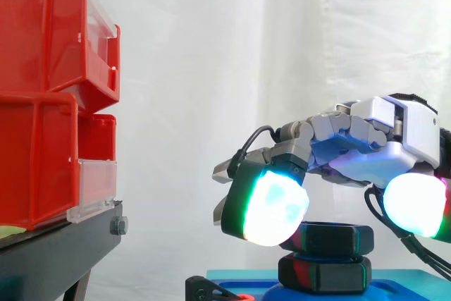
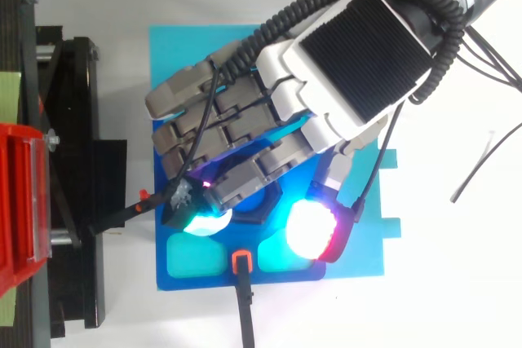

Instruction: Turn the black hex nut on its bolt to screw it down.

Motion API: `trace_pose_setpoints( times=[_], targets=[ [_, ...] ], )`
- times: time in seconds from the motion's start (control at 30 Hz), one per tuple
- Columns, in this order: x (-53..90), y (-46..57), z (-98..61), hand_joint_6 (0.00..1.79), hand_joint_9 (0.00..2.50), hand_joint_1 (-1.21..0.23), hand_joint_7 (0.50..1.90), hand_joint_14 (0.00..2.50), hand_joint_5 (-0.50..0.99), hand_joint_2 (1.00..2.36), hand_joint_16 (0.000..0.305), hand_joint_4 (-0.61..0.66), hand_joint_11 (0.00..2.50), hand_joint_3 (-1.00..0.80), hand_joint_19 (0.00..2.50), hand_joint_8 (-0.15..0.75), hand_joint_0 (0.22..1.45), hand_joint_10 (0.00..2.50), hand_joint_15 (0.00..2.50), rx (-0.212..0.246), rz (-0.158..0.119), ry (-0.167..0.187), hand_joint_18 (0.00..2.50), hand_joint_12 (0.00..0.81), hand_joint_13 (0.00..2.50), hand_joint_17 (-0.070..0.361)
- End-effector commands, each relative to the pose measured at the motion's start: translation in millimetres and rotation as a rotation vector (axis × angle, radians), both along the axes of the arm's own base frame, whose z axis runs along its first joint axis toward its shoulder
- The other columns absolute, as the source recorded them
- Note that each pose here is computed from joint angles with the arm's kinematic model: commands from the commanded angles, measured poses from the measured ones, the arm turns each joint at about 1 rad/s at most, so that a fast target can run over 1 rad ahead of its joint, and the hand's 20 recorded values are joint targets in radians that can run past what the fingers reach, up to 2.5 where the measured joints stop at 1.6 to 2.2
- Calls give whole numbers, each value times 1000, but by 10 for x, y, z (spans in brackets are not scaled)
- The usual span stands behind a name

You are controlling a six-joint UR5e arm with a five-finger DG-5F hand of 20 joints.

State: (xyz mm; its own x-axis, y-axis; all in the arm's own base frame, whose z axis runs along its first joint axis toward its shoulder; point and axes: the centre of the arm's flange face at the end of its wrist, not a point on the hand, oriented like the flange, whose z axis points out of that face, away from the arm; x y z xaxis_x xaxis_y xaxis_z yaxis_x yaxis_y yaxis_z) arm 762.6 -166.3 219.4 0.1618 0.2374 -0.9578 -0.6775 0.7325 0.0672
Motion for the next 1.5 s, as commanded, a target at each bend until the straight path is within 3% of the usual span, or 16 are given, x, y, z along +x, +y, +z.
trace_pose_setpoints(
  times=[0.0,0.47,0.8,0.83,1.07,1.2,1.27,1.47],
  targets=[
    [-11,-39,-8,636,569,-403,897,7,-181,1000,50,215,415,-500,318,281,507,11,213,-3,1,-2,521,282,580,113],
    [-57,-174,1,633,571,-406,904,8,-181,1000,50,222,417,-500,323,279,507,11,217,-12,0,-5,523,284,582,113],
    [-110,-351,0,632,573,-407,900,9,-180,1000,50,217,419,-500,322,281,506,9,209,-26,1,-20,524,284,580,113],
    [-126,-403,5,632,573,-407,900,8,-179,1000,50,221,419,-500,318,280,506,9,213,-29,1,-25,524,285,580,113],
    [-161,-543,40,628,572,-408,905,7,-178,1000,50,220,422,-500,317,280,506,9,209,-17,6,-29,524,284,576,113],
    [-146,-538,76,624,572,-408,911,7,-177,1000,50,221,417,-500,318,282,507,9,209,-3,31,-40,523,287,575,113],
    [-94,-461,138,622,571,-408,914,7,-176,1000,50,213,419,-500,317,281,506,9,215,21,61,-50,522,286,575,113],
    [-16,-309,210,614,571,-410,928,7,-173,1000,50,215,416,-500,315,282,506,11,205,31,88,-90,523,288,574,113]
  ],
)
